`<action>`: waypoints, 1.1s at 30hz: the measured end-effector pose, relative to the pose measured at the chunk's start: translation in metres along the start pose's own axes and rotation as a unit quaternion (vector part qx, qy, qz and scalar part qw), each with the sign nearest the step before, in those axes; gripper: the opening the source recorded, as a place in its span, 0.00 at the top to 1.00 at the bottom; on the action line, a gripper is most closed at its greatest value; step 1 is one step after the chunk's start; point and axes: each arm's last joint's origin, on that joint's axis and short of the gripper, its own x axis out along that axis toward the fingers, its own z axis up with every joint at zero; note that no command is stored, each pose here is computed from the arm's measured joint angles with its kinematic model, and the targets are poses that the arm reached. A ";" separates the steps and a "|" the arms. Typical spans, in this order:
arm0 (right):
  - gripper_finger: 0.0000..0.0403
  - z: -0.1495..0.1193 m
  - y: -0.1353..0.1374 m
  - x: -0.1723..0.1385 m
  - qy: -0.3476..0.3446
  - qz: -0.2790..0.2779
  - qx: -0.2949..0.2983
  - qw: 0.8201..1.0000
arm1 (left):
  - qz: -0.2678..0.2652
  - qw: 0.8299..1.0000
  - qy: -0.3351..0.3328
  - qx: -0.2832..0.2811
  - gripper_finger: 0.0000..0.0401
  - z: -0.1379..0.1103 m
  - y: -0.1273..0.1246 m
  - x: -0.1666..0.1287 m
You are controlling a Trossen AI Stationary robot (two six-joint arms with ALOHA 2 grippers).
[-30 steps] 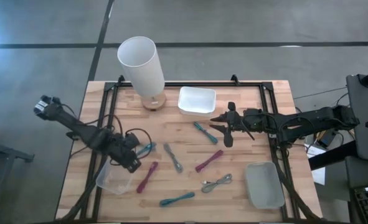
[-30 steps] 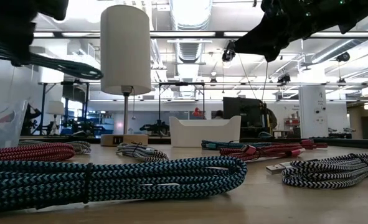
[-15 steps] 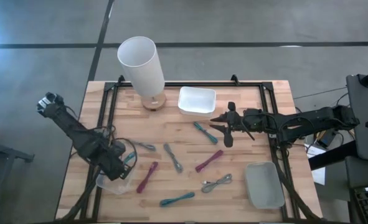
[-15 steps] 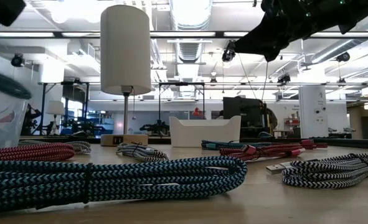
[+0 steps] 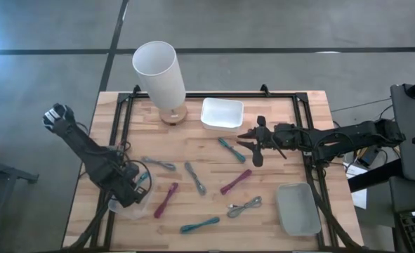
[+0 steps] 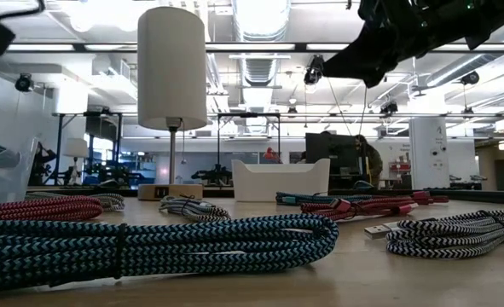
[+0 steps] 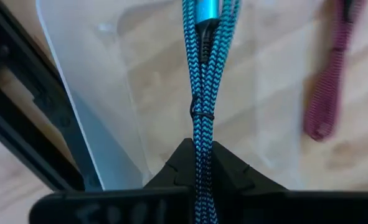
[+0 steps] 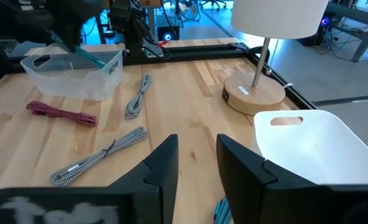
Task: Pick & Place USB Port
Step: Put the top left blue black charger cable into the transparent bin
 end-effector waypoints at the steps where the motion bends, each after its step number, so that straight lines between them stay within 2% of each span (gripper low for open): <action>1: 0.75 -0.001 0.000 0.000 0.001 0.000 -0.001 1.000 | 0.003 1.000 -0.008 -0.002 0.94 0.001 0.002 0.006; 3: 0.75 -0.001 0.000 0.000 0.002 0.000 -0.002 1.000 | 0.000 1.000 -0.018 -0.006 0.93 0.003 0.005 0.017; 12: 0.73 -0.002 0.000 0.000 0.003 0.000 0.002 1.000 | -0.079 0.997 0.005 -0.006 0.91 0.004 0.006 0.063; 15: 0.74 -0.002 0.000 0.000 0.003 -0.001 0.003 1.000 | -0.073 0.997 0.006 -0.009 0.90 0.005 0.012 0.070; 24: 0.76 -0.002 0.000 0.000 0.002 0.000 0.004 1.000 | -0.071 0.997 0.004 -0.022 0.86 0.007 0.014 0.073; 33: 0.75 -0.002 0.000 0.000 0.002 0.000 0.003 1.000 | -0.081 0.997 0.006 -0.007 0.81 0.005 0.009 0.067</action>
